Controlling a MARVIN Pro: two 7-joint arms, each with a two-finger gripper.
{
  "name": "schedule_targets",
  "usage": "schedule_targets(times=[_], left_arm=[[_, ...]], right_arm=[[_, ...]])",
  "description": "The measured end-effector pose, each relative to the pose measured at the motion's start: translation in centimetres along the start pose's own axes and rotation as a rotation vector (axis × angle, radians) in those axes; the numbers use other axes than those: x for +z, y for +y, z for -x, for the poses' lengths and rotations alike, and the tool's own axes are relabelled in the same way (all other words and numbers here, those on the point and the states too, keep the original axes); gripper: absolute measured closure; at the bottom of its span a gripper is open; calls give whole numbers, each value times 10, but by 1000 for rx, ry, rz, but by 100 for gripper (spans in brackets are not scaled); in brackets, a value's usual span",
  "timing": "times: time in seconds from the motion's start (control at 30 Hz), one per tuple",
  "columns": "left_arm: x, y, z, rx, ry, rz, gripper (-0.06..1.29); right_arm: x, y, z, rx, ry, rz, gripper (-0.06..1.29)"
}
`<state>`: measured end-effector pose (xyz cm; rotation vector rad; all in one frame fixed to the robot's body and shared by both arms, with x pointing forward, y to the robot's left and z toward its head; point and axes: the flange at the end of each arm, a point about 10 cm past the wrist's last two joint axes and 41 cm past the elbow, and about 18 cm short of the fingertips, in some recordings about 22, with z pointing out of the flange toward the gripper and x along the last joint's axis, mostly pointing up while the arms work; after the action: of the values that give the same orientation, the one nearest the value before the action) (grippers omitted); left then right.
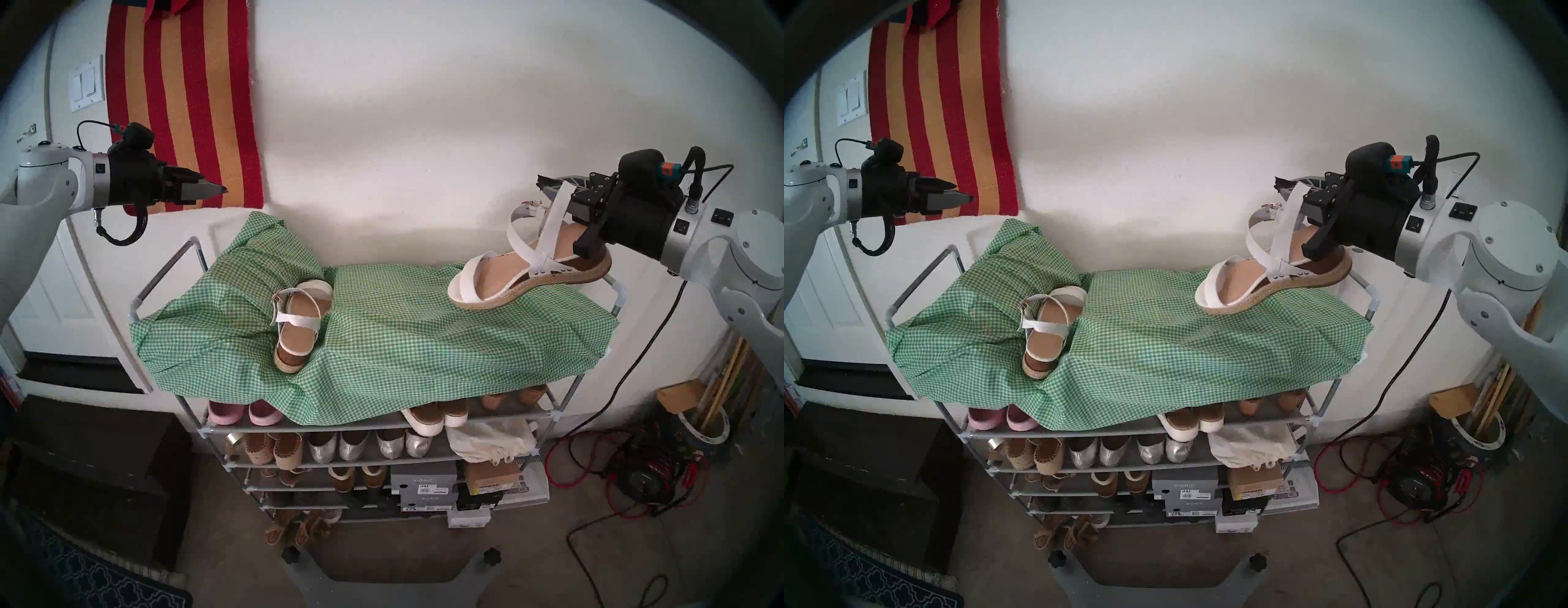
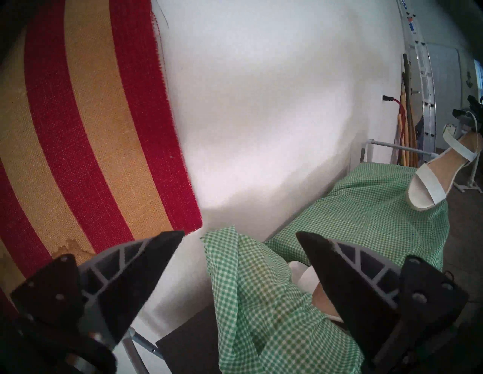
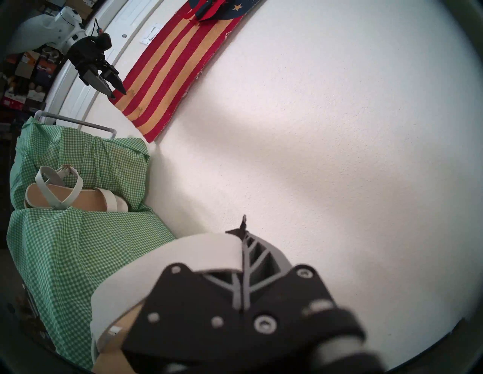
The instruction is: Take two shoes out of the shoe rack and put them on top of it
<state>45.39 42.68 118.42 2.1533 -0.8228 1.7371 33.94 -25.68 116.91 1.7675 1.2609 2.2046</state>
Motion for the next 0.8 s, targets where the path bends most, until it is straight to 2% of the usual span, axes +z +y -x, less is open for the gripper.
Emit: schedule_targets(times=[0.43, 0.8], left_arm=[[7, -5, -1, -36, 92, -39, 1], [13, -7, -1, -60, 156, -65, 1]], right_arm=[[0, -2, -5, 15, 17, -3, 125], [1, -4, -1, 35, 9, -11, 125]])
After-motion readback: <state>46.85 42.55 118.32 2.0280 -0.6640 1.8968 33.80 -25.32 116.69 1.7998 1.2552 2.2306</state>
